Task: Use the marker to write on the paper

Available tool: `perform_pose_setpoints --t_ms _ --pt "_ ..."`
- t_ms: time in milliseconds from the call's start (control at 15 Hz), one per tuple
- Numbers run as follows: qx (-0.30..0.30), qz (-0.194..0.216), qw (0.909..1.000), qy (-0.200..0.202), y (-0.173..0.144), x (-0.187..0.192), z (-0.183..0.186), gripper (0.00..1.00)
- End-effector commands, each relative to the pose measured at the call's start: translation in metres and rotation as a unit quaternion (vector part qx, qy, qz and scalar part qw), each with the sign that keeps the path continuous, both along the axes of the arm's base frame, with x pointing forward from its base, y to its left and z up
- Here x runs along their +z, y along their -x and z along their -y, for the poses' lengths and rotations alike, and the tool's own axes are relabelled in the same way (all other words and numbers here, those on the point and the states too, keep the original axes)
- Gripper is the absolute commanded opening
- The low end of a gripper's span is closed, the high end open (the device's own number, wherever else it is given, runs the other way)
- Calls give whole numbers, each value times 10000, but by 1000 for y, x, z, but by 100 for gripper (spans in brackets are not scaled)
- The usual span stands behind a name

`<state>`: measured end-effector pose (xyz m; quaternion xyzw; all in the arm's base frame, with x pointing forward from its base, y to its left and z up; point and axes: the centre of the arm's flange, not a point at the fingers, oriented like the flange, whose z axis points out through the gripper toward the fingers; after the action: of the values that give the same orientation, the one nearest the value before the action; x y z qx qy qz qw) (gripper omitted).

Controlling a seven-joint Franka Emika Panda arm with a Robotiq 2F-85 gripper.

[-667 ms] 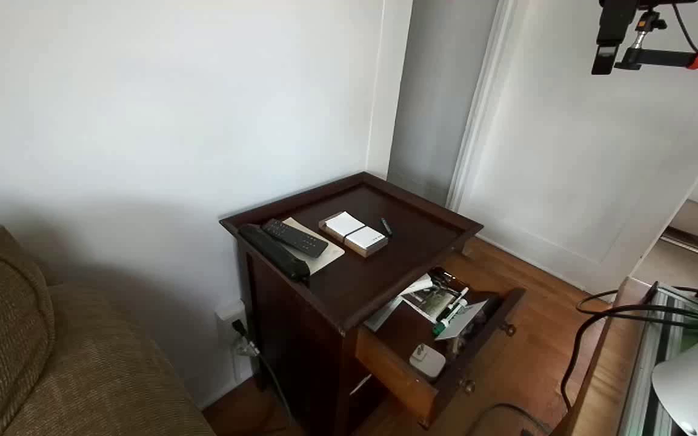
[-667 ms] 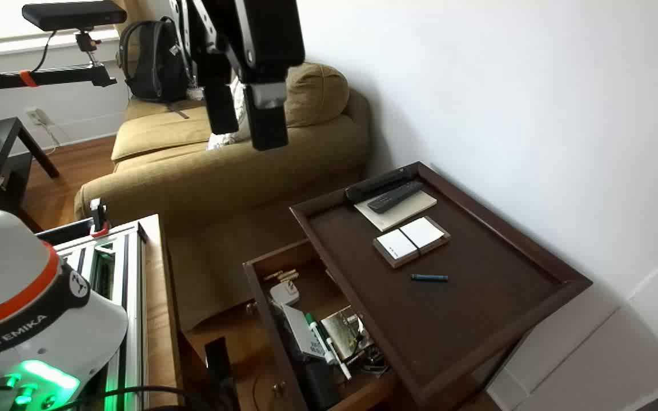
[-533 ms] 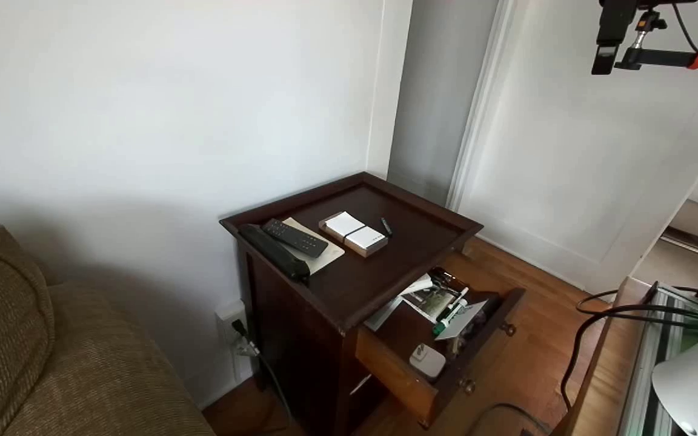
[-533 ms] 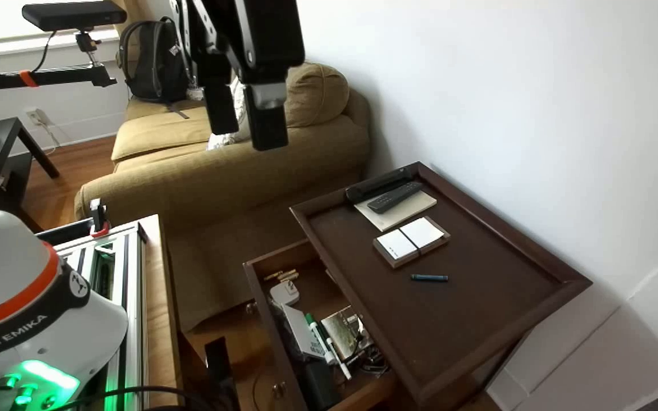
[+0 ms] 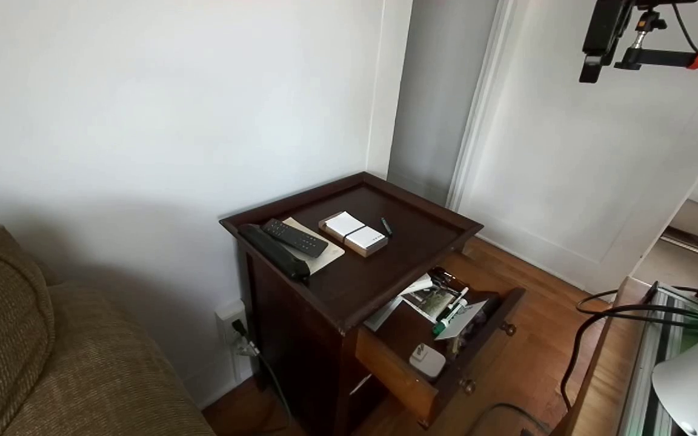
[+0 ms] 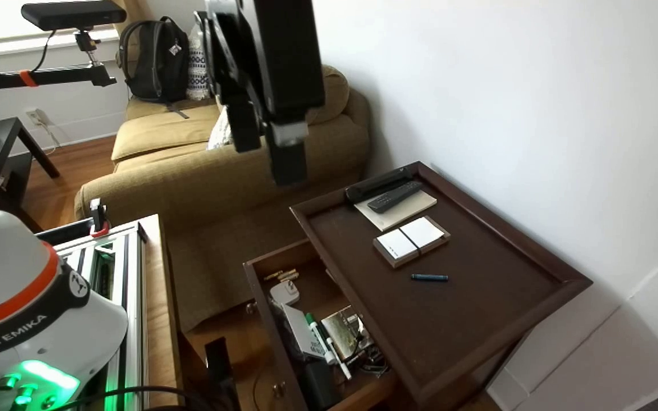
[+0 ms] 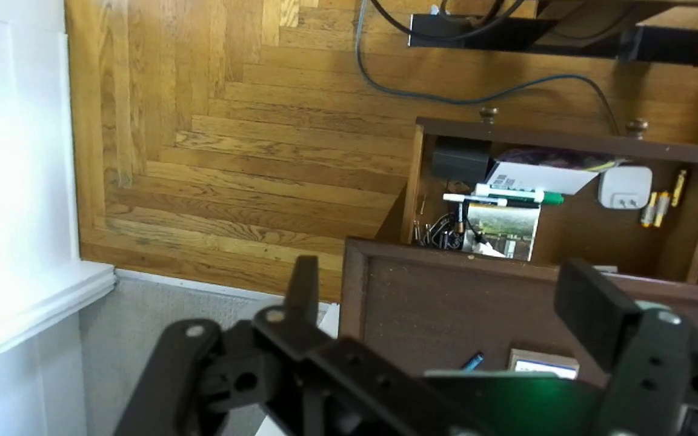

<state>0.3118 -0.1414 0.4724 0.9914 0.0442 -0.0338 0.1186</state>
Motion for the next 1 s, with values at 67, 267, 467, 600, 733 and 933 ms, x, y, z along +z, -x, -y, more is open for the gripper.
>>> perform_pose_setpoints --t_ms 67,267,467,600,733,933 --pt "-573 460 9955 -593 -49 -55 42 100" --pt "-790 800 9882 -1042 -82 -91 45 100" --pt "-1080 1003 9804 -1307 -112 -122 39 100" --pt "-1399 1044 9740 -1444 -131 -140 35 100" --pt "-1700 971 9682 -1558 -147 -156 33 100" --pt "-1946 829 9644 -1590 -168 -178 32 100"
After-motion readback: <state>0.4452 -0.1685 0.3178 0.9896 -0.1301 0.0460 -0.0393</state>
